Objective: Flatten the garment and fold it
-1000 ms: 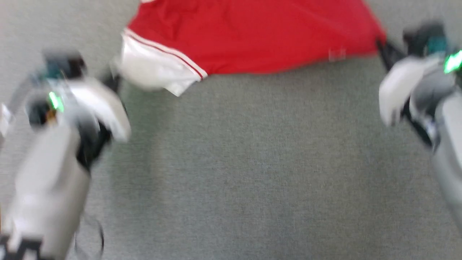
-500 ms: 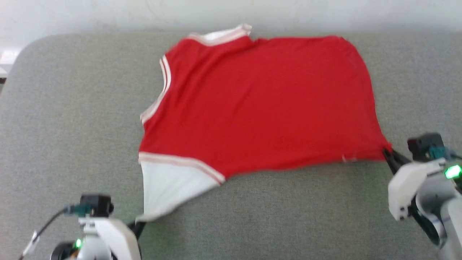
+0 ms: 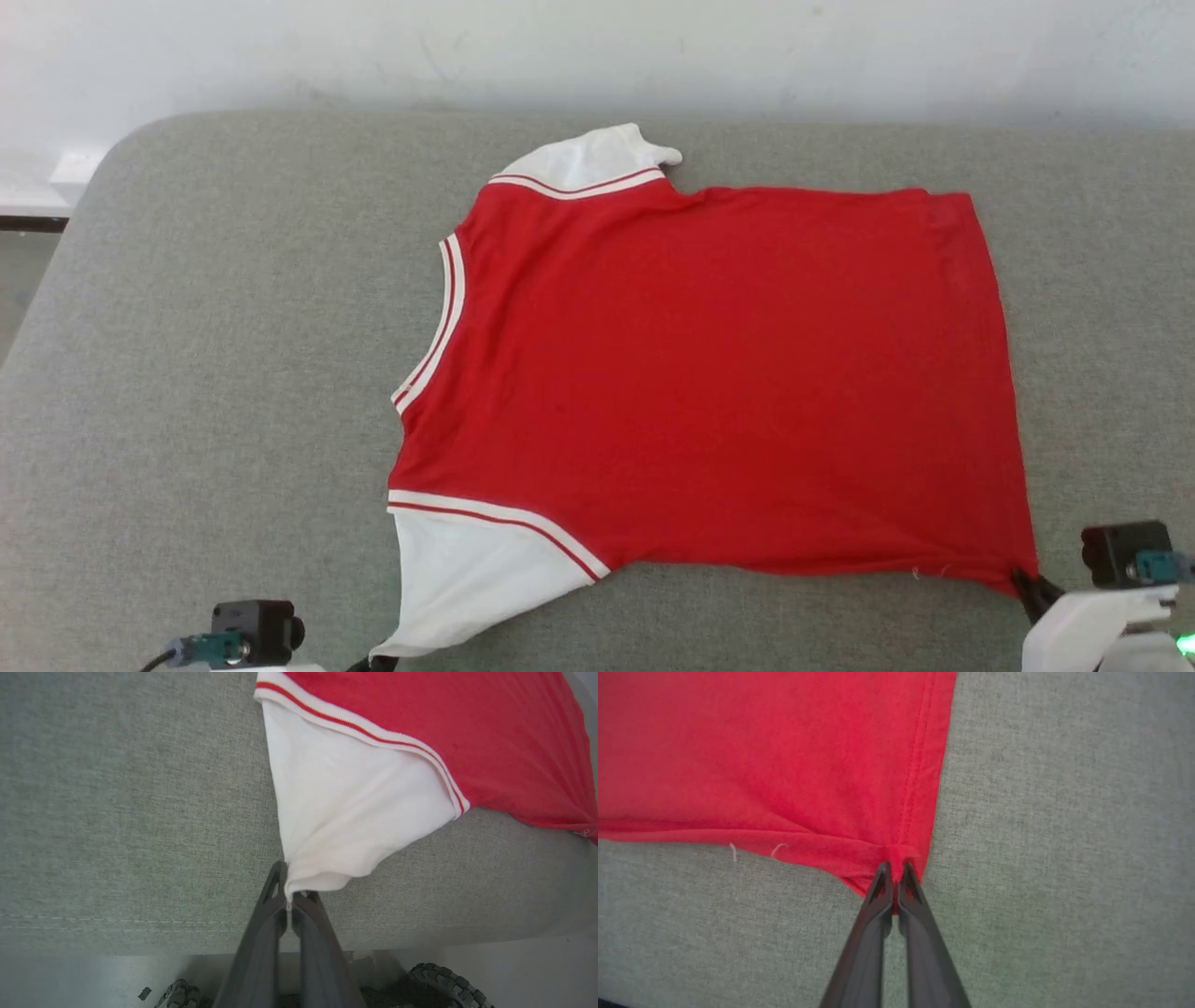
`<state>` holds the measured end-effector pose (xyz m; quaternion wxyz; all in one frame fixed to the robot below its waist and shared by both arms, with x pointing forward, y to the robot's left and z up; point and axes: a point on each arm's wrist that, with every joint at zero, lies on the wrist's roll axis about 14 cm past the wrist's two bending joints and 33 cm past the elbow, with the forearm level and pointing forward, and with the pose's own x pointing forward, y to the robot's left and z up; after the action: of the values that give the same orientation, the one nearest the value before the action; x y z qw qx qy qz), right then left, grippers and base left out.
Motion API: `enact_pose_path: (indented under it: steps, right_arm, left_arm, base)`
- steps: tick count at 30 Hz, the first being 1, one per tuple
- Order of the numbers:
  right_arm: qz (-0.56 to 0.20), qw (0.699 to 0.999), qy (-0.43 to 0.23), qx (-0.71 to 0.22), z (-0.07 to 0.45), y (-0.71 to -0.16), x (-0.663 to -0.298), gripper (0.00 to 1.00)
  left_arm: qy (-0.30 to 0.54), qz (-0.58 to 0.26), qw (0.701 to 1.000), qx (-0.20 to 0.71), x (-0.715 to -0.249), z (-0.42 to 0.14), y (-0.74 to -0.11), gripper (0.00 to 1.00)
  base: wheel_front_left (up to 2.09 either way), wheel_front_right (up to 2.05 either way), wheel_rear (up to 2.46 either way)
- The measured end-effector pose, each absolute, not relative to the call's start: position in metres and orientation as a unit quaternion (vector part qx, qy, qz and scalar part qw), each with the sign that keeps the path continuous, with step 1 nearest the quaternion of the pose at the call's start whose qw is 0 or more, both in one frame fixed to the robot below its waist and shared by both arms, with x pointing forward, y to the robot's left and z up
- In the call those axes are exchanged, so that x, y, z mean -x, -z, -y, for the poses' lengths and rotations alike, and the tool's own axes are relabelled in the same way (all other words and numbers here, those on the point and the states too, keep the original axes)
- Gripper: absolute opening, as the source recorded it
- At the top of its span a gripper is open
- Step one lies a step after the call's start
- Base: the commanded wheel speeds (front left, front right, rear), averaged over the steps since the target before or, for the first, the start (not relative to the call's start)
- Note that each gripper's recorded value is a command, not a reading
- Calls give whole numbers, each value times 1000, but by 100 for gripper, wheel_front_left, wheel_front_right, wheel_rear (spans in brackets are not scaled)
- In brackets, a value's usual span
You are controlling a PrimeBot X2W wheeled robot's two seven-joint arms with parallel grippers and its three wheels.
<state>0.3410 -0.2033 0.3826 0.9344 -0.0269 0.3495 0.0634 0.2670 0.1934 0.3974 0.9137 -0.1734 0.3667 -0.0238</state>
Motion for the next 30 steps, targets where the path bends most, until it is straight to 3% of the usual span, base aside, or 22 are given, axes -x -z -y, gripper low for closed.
enact_pose_path:
  steps: [5,8,15,24,30]
  right_arm:
    - [-325,944,-53,27,205,-388,-337,0]
    - [-266,962,-47,29,203,-401,-343,0]
    - [-196,979,-56,24,190,-417,-352,0]
    - [-160,984,-70,29,182,-434,-385,0]
    - [-168,983,-70,37,186,-440,-411,0]
  left_arm:
    - [25,-337,929,151,-272,-193,-402,0]
    - [27,-254,959,121,-292,-189,-422,0]
    - [39,-90,994,49,-334,-185,-472,0]
    - [89,35,995,-4,-403,-163,-528,0]
    - [107,49,993,0,-445,-157,-538,0]
  base:
    - [0,0,0]
    - [0,0,0]
    - [0,0,0]
    - [0,0,0]
    - [0,0,0]
